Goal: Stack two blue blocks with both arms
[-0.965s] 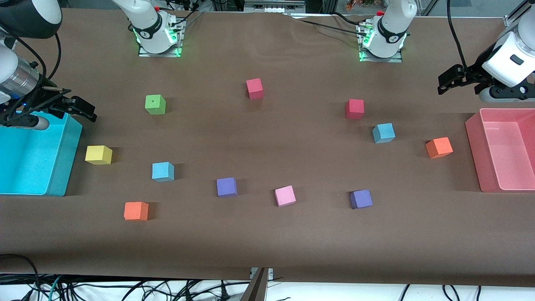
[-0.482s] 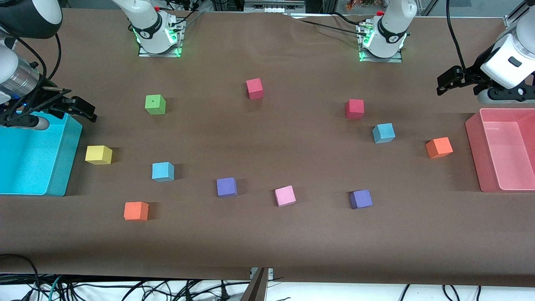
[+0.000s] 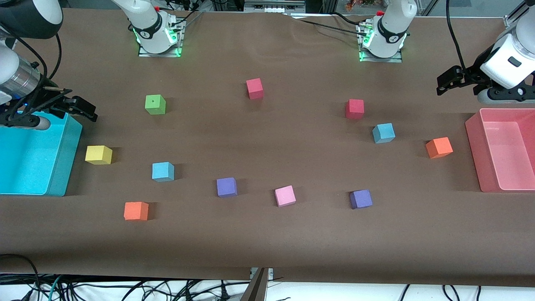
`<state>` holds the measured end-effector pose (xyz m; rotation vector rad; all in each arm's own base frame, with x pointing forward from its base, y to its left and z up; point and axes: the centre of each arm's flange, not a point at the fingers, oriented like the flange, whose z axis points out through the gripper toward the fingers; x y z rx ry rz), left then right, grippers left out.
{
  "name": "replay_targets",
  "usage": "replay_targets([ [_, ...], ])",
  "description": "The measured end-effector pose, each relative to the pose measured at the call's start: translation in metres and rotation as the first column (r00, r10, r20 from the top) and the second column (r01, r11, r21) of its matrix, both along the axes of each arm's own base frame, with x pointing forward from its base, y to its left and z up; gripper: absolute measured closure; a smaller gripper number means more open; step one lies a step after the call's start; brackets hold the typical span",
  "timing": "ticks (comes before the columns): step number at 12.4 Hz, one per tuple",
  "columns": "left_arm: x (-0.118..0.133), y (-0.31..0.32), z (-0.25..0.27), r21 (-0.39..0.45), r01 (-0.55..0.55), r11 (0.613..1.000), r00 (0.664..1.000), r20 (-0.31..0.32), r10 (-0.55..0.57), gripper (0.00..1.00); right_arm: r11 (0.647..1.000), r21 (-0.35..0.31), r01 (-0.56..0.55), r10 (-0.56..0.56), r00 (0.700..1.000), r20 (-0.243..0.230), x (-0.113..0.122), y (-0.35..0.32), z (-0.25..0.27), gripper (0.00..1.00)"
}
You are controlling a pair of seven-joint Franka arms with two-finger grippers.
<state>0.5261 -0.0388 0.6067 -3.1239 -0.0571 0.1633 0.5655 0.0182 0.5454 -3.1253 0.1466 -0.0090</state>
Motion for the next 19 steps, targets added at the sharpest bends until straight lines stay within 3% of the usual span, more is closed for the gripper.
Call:
replay_targets([
  [6,0.000,0.000,0.002,0.000,0.000,1.000,1.000,0.005,0.000,0.00,1.000,-0.001,-0.029,0.029,0.999,-0.037,-0.006,0.015,-0.021,0.00],
  [10,0.000,0.000,0.003,0.000,0.000,1.000,1.000,0.006,0.000,0.00,0.996,0.001,-0.084,0.084,0.996,-0.016,-0.002,0.048,-0.057,0.00],
  [19,0.000,0.000,0.004,-0.001,-0.001,1.000,1.000,0.008,0.001,0.00,0.987,0.032,-0.155,0.152,0.986,0.073,0.062,0.104,-0.258,0.00],
])
